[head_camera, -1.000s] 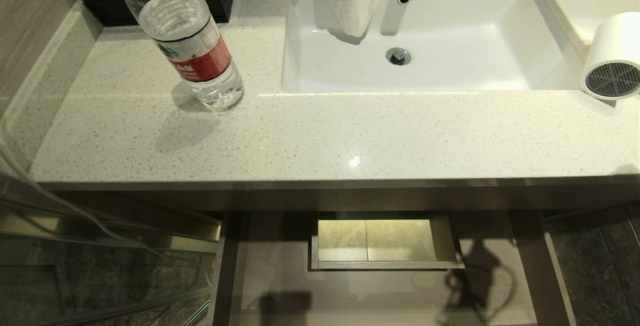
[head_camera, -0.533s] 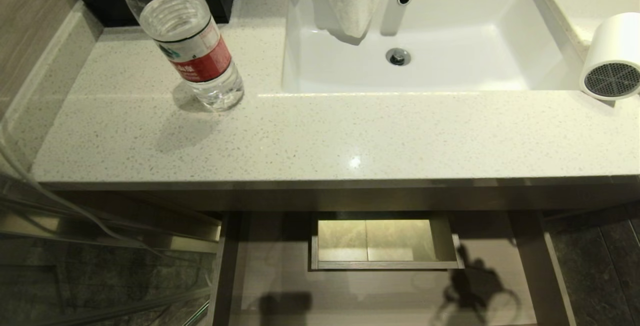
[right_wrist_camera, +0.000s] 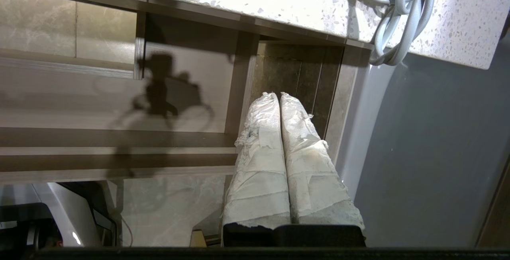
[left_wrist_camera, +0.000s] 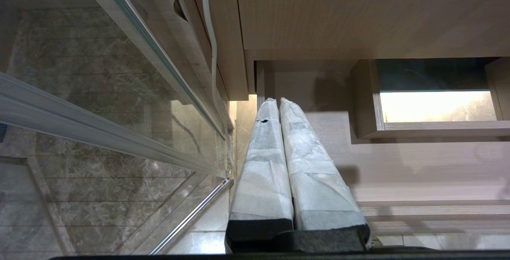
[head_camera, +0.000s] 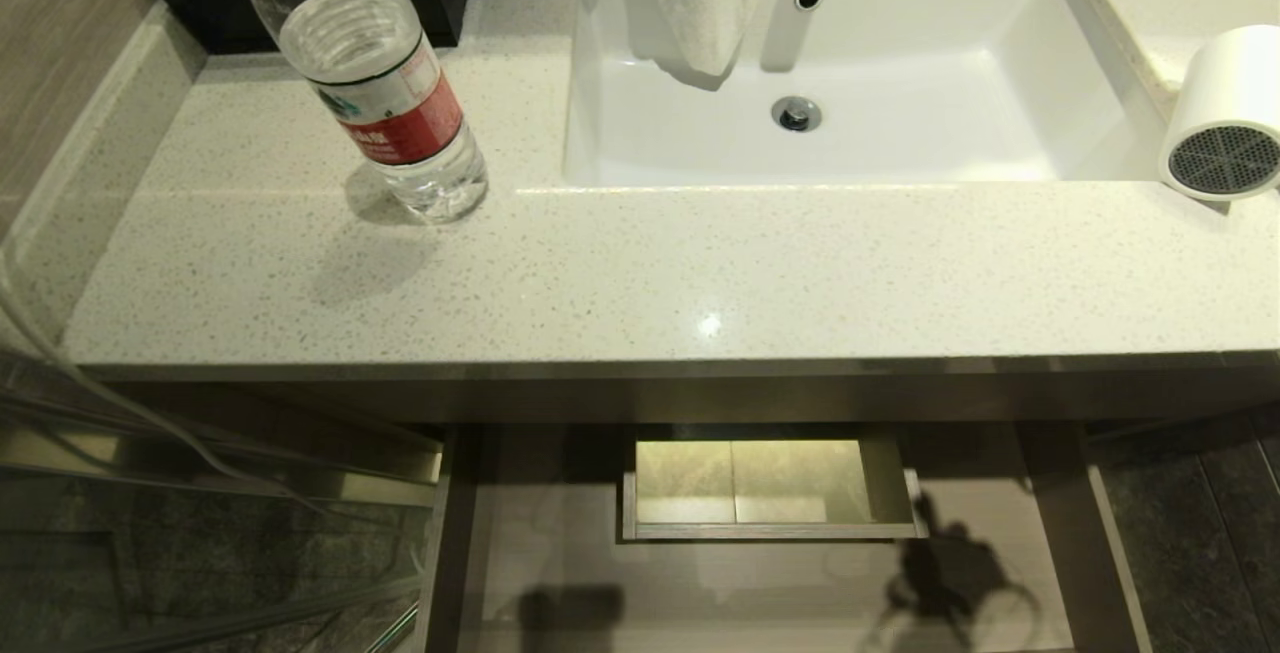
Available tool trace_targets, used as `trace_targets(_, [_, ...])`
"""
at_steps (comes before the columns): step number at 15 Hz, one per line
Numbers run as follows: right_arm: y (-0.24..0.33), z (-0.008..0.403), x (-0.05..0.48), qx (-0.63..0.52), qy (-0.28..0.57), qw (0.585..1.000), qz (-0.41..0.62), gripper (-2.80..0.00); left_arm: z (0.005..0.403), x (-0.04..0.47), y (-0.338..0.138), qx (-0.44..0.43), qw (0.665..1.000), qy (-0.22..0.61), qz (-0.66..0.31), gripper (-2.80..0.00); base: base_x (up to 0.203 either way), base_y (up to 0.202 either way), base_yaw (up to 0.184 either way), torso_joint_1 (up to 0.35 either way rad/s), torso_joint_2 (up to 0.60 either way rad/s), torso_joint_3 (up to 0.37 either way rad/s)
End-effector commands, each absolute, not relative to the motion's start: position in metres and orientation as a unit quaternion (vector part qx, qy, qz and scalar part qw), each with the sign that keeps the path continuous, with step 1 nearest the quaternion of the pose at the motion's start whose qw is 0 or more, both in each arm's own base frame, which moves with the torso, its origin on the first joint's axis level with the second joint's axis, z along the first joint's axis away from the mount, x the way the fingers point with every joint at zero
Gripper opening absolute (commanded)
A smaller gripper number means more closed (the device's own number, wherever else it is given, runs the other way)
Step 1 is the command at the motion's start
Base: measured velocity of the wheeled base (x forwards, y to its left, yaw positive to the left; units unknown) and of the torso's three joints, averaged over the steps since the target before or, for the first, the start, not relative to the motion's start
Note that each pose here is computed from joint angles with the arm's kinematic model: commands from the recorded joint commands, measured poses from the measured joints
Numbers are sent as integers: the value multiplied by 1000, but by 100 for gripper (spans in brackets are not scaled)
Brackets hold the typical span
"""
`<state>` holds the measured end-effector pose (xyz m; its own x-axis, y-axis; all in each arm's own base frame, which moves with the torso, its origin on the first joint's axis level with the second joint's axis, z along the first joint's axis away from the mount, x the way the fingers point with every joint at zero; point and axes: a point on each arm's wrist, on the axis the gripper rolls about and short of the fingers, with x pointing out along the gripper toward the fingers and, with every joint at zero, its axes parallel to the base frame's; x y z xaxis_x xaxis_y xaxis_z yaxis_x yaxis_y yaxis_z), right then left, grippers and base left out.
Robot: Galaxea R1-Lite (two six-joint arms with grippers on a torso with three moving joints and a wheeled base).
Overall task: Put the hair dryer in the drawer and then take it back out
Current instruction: Close the drawer
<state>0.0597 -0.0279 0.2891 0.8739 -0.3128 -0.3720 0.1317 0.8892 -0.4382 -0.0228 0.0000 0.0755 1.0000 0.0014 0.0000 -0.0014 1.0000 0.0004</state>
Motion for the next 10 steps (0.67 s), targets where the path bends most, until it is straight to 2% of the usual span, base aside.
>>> trace_targets(1, [-28,288,60,-205,225,946,-115,-280,75,-23,0,0,1000,0,1,-280,0,0,0,0,0,0])
trace_targets(3, [-28,288,59,-205,223,946,-115,-280,75,-23,0,0,1000,0,1,-280,0,0,0,-20,78,62])
trace_targets(10, [-26,287,56,-208,218,946,-116,-280,75,-23,0,0,1000,0,1,-280,0,0,0,-115,324,202])
